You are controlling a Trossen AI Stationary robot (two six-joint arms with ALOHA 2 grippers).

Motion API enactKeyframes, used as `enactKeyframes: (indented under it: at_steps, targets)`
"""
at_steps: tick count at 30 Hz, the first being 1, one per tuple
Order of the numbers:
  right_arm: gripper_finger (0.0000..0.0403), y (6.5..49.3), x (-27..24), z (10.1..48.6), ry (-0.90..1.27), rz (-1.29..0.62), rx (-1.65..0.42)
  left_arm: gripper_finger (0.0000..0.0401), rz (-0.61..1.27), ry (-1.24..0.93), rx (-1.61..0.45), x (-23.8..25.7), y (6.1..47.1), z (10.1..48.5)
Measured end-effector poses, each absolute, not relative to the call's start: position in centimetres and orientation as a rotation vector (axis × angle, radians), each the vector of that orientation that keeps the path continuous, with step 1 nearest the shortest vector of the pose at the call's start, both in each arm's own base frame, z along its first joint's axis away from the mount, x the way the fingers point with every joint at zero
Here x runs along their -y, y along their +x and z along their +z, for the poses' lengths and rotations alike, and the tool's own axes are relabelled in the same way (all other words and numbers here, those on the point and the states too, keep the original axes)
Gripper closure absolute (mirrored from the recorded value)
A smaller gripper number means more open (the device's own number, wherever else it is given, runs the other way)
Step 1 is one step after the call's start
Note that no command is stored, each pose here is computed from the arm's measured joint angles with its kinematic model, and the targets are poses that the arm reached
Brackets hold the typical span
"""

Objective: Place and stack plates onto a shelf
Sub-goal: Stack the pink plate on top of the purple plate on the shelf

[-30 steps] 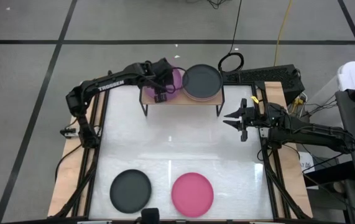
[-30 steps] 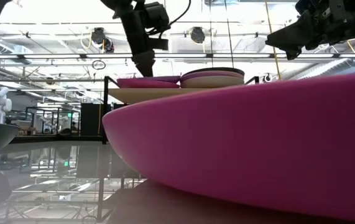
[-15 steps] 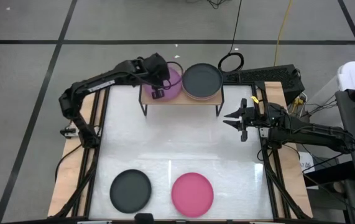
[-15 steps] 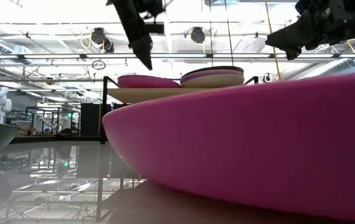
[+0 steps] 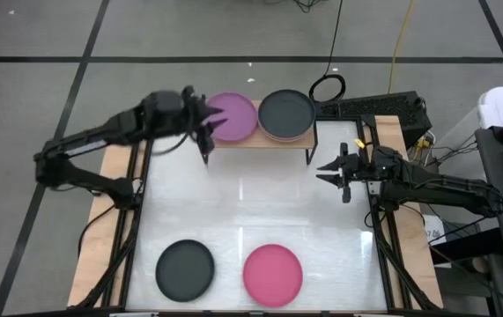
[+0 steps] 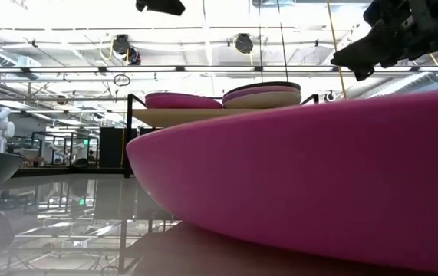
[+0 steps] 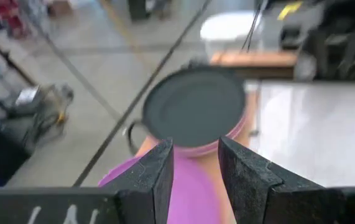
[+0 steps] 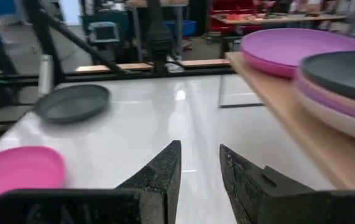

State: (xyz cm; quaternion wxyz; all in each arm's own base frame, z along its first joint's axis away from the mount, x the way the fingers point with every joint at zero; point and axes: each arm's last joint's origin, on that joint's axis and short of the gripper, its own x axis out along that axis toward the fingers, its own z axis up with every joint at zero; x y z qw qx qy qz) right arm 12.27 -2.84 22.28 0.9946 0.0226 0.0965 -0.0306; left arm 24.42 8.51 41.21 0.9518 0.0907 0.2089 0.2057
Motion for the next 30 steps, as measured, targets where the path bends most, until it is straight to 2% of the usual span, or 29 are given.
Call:
enactKeyframes:
  at_steps: [8,13,22,30]
  targets:
    - [0.0307,12.4,2.3,22.3,0.059,0.026,-0.191,0.0268,0.275,0.133,-0.002,-3.1,22.5,35.5]
    - [0.0307,12.9,1.8,22.2,0.029,0.074,-0.193,0.0268,0.246,0.106,0.165,-0.8,21.8,32.1]
    - [0.0307,14.9,0.0,21.6,-0.060,0.222,-0.213,0.0268,0.310,0.043,0.119,0.3,21.6,28.2]
    - [0.0307,17.5,-2.0,20.2,-0.070,0.315,-0.303,0.0268,0.345,0.042,0.106,0.1,21.7,27.6]
